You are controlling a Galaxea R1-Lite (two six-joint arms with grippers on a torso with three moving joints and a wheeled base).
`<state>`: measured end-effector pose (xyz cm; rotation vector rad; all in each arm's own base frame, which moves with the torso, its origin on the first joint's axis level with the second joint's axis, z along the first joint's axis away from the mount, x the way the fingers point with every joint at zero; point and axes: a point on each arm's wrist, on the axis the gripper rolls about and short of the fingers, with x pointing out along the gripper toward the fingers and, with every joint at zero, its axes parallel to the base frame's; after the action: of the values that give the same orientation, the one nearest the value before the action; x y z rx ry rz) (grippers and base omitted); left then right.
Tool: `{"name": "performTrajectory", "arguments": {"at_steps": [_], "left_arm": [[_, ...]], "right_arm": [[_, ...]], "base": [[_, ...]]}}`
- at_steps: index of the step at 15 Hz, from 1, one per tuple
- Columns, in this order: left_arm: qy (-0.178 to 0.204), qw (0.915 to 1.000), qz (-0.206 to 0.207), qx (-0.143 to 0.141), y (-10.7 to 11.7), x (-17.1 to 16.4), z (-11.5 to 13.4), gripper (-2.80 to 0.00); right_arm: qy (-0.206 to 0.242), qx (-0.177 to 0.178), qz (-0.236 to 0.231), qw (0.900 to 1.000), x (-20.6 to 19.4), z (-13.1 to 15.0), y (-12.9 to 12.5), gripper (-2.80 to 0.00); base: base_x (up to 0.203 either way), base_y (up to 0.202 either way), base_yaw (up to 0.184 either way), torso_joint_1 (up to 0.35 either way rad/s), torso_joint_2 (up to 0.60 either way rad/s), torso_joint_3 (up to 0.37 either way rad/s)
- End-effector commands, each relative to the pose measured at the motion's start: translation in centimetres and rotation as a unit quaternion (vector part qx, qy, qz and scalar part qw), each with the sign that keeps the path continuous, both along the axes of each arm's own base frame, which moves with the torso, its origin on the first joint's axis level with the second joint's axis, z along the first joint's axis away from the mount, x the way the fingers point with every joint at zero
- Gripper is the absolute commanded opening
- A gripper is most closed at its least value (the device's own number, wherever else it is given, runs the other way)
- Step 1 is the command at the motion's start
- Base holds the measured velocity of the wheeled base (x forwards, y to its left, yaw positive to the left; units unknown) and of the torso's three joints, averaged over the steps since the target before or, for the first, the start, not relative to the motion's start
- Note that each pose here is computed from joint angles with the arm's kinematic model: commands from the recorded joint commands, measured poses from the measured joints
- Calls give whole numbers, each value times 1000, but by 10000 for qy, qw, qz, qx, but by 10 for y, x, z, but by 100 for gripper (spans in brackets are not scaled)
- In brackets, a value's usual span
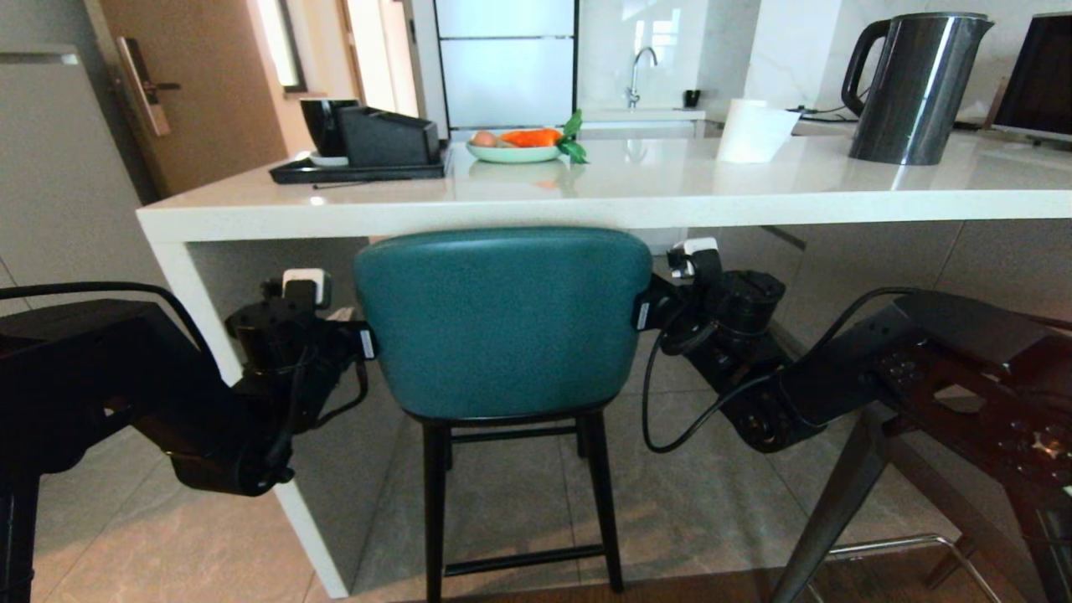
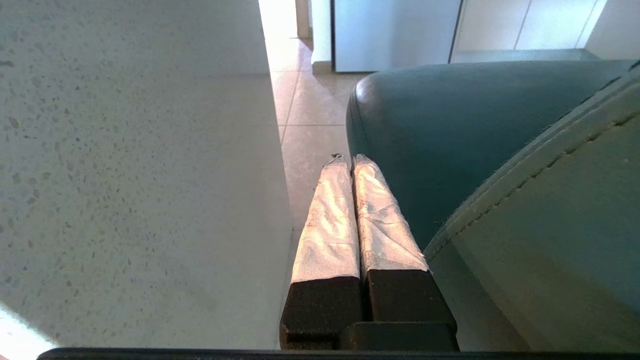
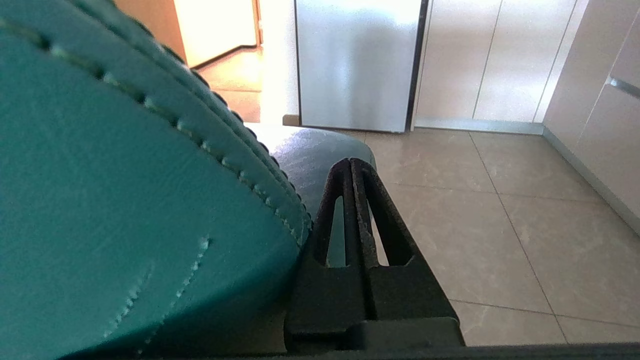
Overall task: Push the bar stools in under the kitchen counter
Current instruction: Push the blue chair back under the dining table, then push the gray chair back under the dining table
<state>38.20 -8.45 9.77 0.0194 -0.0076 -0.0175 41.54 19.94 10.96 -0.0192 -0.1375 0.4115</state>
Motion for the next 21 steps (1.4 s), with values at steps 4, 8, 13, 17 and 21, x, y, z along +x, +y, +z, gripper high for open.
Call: {"name": "performTrajectory", "arguments": {"at_steps": [4,8,13,17,21], "left_arm": [[195,9997,141,30,15,-16,-1,-280],[534,9983,16,-225,38,-68,7,-280],[-17,9981,0,-611,74,-149,37,-280],[-631,9946,-460,-678,65,-209,66,-280],[-977,9894,-796,-726,67,-279,85,-280]], "right_arm": [[-83,172,-400,9990,-9,4,6,-280],[164,448,-368,9982,-45,25,-13,-280],[482,498,-538,9961,-123,29,-49,-280],[231,811,-729,9938,-205,53,-94,-280],[-136,1054,-1085,9884,-276,62,-144,-280]], "base": [[0,0,0,0,0,0],[0,0,0,0,0,0],[0,0,0,0,0,0],[0,0,0,0,0,0],[0,0,0,0,0,0]]}}
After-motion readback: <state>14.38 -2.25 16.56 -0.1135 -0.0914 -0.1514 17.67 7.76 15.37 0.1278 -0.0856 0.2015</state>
